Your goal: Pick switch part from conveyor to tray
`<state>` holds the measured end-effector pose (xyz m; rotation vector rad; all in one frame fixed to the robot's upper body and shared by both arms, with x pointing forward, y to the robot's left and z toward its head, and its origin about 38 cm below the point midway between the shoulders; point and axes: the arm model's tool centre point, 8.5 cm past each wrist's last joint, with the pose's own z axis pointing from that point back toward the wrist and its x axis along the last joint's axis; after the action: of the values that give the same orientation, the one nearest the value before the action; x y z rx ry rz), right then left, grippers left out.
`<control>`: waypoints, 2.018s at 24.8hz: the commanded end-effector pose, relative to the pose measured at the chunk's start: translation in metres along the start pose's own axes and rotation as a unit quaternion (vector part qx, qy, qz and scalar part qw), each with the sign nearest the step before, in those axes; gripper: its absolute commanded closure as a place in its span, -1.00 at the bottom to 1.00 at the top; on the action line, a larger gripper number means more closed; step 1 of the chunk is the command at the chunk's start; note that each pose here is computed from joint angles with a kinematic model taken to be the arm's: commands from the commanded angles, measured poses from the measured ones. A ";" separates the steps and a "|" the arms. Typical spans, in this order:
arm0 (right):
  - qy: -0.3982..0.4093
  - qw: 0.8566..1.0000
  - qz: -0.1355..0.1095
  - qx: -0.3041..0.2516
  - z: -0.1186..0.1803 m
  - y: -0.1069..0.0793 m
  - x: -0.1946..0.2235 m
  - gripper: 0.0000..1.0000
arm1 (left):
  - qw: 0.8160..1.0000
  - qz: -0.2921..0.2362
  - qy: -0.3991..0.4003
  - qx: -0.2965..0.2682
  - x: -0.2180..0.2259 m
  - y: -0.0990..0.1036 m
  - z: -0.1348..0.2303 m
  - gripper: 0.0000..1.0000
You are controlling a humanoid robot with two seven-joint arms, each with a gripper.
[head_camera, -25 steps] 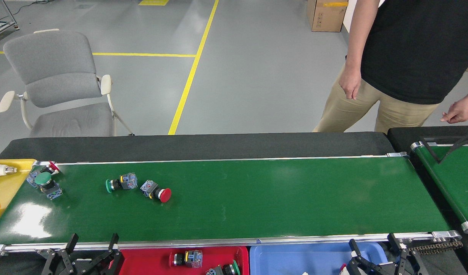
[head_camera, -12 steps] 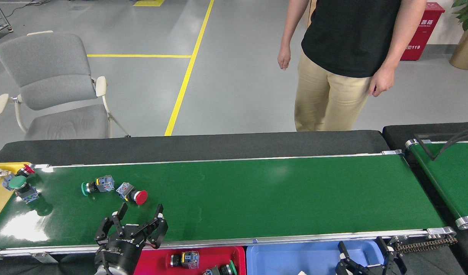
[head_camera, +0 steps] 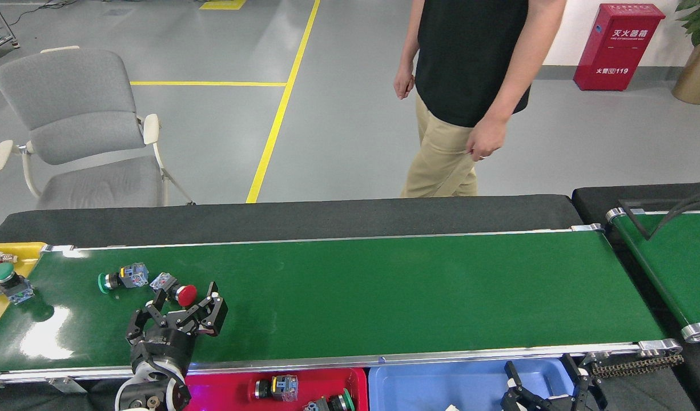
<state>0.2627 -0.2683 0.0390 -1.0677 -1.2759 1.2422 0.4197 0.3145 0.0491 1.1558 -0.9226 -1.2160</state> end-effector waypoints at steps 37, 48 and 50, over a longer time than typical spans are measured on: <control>0.021 0.999 0.029 -0.040 -0.015 -0.030 -0.029 -0.97 | 0.952 0.030 -0.293 0.084 0.032 -0.034 0.175 -0.99; 0.029 0.999 0.017 0.001 -0.012 -0.020 -0.027 -0.97 | 0.997 -0.008 -0.017 0.079 -0.077 -0.037 0.172 -0.99; 0.030 0.999 0.017 0.005 -0.012 -0.019 -0.027 -0.97 | 0.996 -0.007 -0.014 0.083 -0.078 -0.036 0.173 -0.99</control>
<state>0.2773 -0.2954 0.0506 -1.1136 -1.2085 1.2347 0.2333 0.3596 0.0468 1.2416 -1.0586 -1.2010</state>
